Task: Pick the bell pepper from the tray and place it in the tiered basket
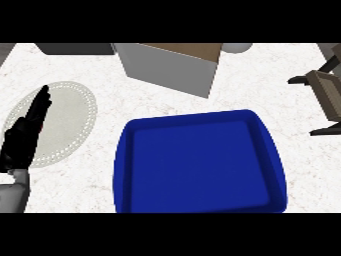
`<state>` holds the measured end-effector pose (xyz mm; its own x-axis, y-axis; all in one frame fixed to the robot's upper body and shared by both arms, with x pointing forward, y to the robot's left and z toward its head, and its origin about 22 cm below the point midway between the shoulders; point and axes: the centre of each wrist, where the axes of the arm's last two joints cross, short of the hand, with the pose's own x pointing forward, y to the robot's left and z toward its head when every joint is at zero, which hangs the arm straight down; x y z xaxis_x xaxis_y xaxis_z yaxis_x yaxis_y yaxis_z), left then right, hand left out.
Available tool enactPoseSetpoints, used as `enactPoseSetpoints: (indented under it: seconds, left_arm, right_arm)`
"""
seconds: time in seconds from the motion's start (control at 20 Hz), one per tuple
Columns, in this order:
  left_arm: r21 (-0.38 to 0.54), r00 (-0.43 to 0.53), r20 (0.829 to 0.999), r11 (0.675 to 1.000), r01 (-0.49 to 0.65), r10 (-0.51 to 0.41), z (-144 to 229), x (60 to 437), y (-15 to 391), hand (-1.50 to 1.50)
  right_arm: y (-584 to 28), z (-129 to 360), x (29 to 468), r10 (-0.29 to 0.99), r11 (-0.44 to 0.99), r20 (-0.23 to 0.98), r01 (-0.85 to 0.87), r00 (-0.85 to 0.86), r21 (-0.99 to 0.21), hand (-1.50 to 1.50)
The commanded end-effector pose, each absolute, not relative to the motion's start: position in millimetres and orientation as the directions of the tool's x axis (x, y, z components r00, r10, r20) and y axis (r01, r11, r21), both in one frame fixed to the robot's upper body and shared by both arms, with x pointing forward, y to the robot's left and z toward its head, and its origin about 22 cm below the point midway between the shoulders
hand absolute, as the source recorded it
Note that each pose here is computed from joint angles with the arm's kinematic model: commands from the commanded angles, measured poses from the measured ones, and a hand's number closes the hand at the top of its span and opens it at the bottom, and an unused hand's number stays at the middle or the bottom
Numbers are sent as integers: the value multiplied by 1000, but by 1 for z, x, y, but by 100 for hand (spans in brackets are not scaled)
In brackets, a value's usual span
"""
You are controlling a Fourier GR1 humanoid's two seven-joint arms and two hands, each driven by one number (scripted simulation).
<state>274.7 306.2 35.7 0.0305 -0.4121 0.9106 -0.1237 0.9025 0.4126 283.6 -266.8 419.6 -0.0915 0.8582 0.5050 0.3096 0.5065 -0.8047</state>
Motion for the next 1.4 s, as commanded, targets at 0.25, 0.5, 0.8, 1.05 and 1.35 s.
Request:
enactPoseSetpoints:
  seconds: [0.25,0.5,0.8,1.05,1.35]
  left_arm:
    - [415,12,909,903,-110,-416,29,273,278,0]
    - [404,16,914,909,-103,-405,13,275,291,0]
    - [403,24,915,909,-106,-403,54,292,288,0]
    - [412,38,911,904,-112,-410,28,283,293,0]
    - [415,18,909,901,-128,-416,33,292,285,0]
  right_arm:
    - [-314,422,316,963,194,249,372,105,-908,150]
    - [-340,407,338,973,36,121,392,195,-919,150]
    - [-390,406,347,982,73,129,349,139,-934,150]
    - [-408,380,364,981,146,173,257,87,-956,150]
    - [-425,361,376,964,234,253,191,79,-953,150]
